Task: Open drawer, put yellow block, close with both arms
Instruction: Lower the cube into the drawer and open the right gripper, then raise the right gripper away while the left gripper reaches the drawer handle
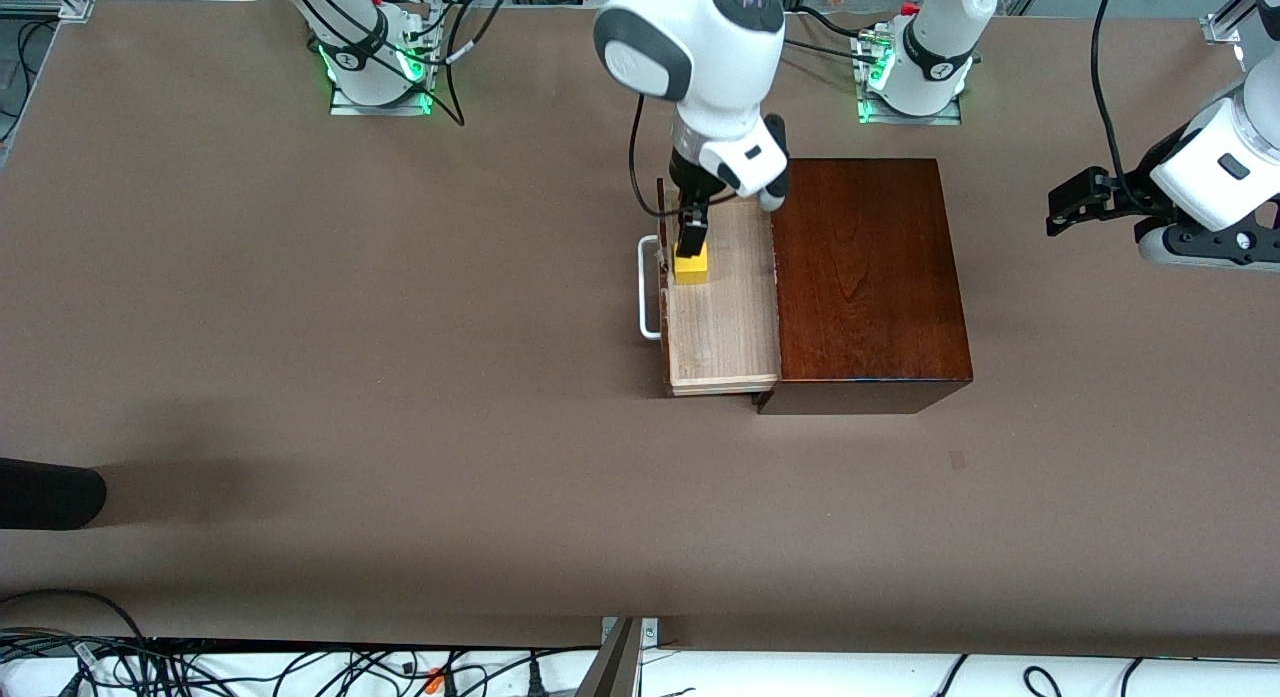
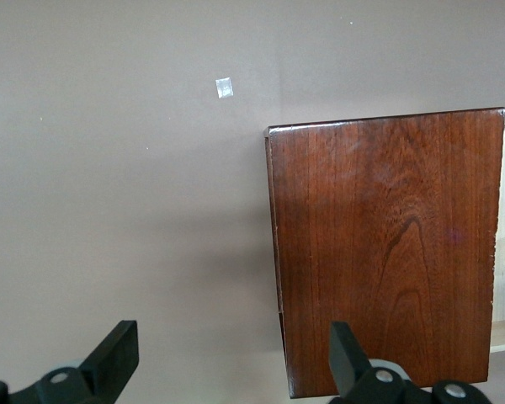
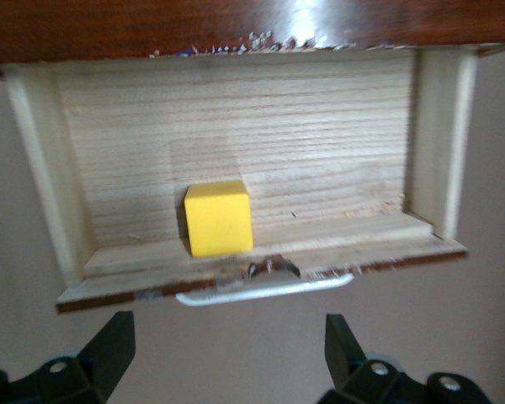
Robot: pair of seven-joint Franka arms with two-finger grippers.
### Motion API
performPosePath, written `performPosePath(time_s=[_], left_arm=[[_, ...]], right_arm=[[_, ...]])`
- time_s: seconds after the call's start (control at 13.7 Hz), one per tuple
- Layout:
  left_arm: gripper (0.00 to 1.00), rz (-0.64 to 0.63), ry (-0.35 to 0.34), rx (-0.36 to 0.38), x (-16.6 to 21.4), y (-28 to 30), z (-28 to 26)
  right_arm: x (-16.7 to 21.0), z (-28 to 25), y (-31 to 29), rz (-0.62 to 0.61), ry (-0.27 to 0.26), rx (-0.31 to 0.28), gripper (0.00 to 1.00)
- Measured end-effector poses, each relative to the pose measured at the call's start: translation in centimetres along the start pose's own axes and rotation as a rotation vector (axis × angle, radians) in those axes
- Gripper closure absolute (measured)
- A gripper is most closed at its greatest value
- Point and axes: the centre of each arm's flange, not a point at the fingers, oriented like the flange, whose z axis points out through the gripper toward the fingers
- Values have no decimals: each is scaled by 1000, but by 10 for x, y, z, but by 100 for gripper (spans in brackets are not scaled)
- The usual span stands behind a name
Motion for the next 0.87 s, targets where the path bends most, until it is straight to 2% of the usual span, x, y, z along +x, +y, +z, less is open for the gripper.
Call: performPosePath(time_s=[0.22, 0.44, 0.58, 0.73, 0.87], left_arm=[[0, 5, 22, -23, 0, 4, -8], [0, 38, 51, -31, -1, 22, -22], [0, 105, 33, -31, 2, 59, -13], [0, 202, -1, -34, 6, 112, 7], [0, 299, -7, -47, 7, 167, 26]], right_arm=[[-56, -38, 57, 121, 16, 6, 0], [-160, -62, 149, 291, 37, 26, 0], [-229, -95, 175, 383, 24, 54, 0], [-282, -127, 181, 456, 0, 72, 0], [-330, -155, 182, 528, -2, 99, 0]])
